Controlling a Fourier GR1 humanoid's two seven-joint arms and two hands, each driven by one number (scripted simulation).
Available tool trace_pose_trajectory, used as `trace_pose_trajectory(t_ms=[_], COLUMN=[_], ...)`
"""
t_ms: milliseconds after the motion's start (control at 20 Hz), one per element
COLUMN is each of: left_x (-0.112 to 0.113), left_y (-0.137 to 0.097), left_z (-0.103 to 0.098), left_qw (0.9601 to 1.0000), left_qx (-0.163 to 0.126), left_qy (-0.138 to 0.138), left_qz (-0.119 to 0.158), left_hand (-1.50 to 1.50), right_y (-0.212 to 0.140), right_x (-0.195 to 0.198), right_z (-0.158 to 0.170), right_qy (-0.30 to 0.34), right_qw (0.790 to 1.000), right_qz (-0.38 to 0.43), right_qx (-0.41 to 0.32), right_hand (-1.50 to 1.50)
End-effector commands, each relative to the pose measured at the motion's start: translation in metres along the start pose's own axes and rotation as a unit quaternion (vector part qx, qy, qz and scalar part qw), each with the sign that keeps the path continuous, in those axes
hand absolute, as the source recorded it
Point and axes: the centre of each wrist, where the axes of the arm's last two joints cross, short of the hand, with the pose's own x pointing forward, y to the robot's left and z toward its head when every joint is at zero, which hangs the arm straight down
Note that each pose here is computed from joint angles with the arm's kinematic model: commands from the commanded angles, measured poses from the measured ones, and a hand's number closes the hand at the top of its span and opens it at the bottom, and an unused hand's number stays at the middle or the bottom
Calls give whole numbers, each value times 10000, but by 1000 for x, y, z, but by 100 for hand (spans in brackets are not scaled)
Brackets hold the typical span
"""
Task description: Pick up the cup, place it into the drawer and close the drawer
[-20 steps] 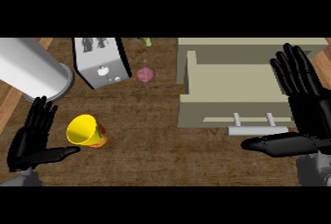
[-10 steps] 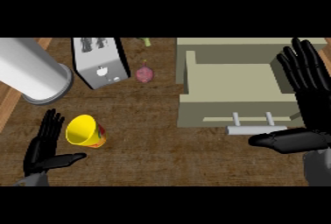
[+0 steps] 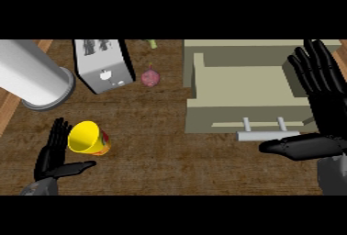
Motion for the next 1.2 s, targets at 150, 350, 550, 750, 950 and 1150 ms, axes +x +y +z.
trace_pose_trajectory(t_ms=[150,350,550,750,950,1150], left_x=[2,-11,-8,-6,-12,-10], left_y=[-14,-17,-23,-24,-32,-50], left_z=[-18,1,-8,-13,-6,-16], left_qw=[9998,9994,9989,9984,9942,9898], left_qx=[3,-47,-100,-285,-545,-707], left_qy=[-183,-327,-396,-392,-255,-954], left_qz=[98,93,245,300,886,789], left_hand=[-150,-150,-150,-150,-150,150], right_y=[-4,-3,-10,4,-6,-14], right_x=[2,11,8,6,16,7], right_z=[20,-14,-10,-11,-1,-12], right_qy=[-55,-34,-89,10,0,50], right_qw=[10000,10000,9999,9998,9999,10000], right_qz=[76,-13,91,45,51,29], right_qx=[22,36,23,187,116,61], right_hand=[-150,-150,-150,-150,-150,-150])
